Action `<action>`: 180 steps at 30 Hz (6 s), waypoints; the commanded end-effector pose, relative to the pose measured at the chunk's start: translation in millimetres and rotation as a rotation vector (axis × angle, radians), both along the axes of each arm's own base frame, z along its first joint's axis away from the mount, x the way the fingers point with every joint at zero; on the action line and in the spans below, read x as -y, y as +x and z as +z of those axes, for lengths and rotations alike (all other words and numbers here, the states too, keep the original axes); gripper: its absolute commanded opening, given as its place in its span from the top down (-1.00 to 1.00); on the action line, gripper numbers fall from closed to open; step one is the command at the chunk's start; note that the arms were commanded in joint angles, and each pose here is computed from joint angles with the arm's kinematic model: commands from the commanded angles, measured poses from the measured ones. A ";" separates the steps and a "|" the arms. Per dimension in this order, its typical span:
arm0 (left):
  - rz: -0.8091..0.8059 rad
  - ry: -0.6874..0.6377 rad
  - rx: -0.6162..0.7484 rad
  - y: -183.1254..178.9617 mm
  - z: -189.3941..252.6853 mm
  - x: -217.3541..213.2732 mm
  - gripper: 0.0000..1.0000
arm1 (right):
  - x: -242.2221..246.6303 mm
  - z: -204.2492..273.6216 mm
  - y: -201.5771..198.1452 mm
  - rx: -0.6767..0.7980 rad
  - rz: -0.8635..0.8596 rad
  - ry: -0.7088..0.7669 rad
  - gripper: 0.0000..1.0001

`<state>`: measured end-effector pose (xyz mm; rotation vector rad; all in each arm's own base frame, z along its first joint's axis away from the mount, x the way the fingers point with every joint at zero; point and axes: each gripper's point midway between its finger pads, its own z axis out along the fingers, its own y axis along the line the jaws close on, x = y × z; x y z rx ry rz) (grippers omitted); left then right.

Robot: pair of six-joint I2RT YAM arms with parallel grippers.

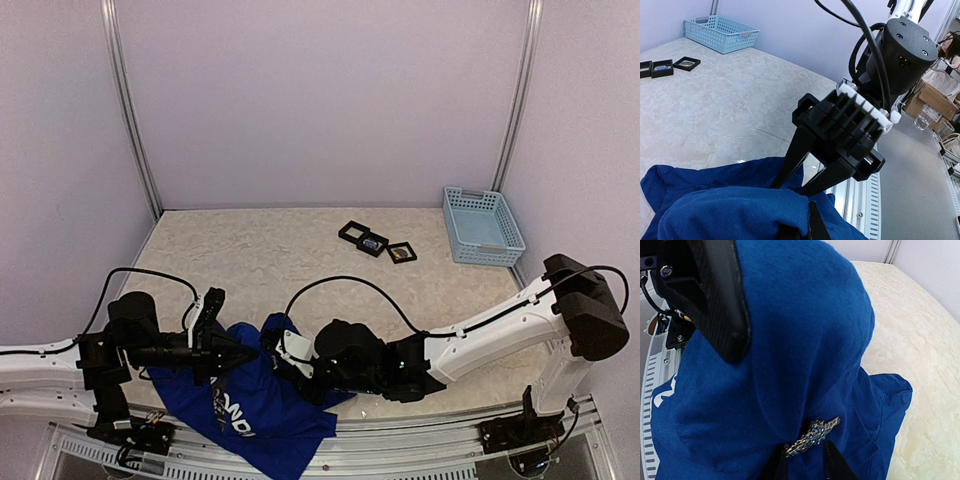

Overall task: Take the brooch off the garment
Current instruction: Pass from the left arm to the right, then pass from the right arm to the left

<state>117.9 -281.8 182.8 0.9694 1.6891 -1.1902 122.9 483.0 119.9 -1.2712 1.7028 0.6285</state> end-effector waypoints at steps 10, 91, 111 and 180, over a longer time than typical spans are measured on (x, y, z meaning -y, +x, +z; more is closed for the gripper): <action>-0.005 0.000 0.022 -1.1 4.6 1.5 1.00 | 19.0 23.1 9.1 0.065 -0.083 0.041 1.00; -0.066 0.300 0.083 -14.1 -39.4 60.6 0.19 | 57.8 15.5 -13.0 -0.278 0.352 -0.188 1.00; 0.071 0.322 0.107 14.0 -46.1 62.7 0.06 | 55.8 13.6 -18.3 -0.302 0.379 -0.189 1.00; -0.066 0.176 0.102 -8.6 -28.0 67.5 0.72 | 53.0 32.1 -23.7 -0.295 0.406 -0.108 1.00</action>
